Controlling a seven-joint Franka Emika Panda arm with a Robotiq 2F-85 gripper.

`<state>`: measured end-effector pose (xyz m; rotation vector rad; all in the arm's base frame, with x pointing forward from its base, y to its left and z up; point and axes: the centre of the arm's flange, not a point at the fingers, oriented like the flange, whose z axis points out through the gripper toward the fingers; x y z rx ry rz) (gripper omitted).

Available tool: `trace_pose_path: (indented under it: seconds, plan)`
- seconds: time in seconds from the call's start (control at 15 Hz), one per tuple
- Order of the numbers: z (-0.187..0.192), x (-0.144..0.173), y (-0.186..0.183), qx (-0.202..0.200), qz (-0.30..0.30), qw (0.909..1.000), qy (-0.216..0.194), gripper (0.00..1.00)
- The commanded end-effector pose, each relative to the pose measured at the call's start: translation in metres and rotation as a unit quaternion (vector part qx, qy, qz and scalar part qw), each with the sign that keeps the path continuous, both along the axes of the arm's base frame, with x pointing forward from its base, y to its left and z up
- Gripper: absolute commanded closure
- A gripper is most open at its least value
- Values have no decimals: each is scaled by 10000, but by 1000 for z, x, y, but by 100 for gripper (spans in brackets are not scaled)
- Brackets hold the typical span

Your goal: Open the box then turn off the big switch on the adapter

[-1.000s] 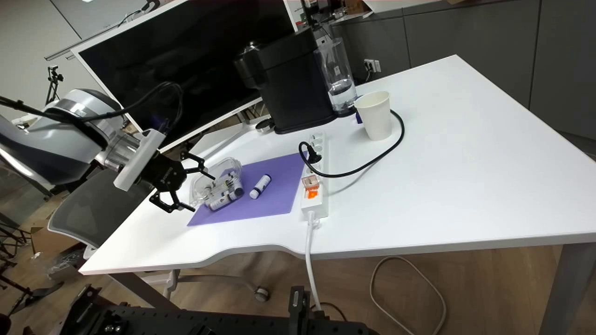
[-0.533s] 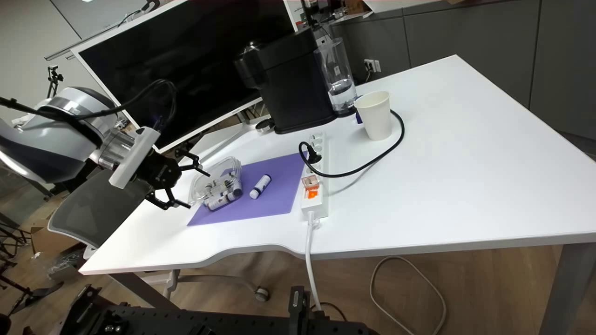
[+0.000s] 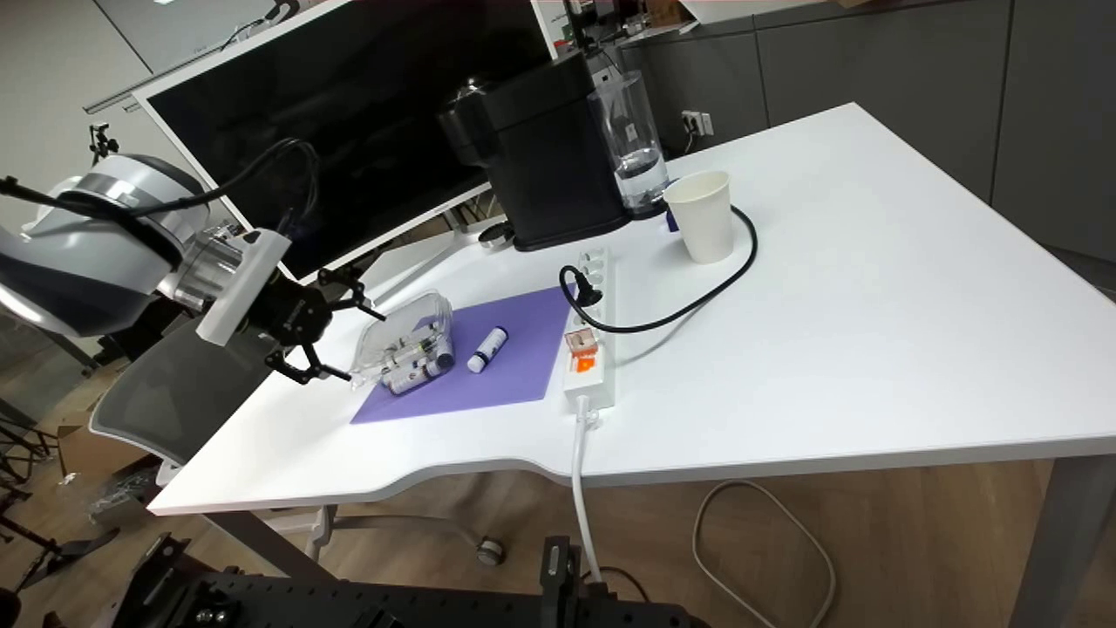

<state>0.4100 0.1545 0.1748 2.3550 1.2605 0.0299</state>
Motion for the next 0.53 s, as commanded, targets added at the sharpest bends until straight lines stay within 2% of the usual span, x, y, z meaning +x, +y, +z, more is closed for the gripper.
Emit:
trace_pose_path:
  seconds: [0.0,0.47]
  plan:
    - [4,1,-2,-1,-98,9994,-317,0]
    - [4,12,-14,-84,-273,9977,-619,0]
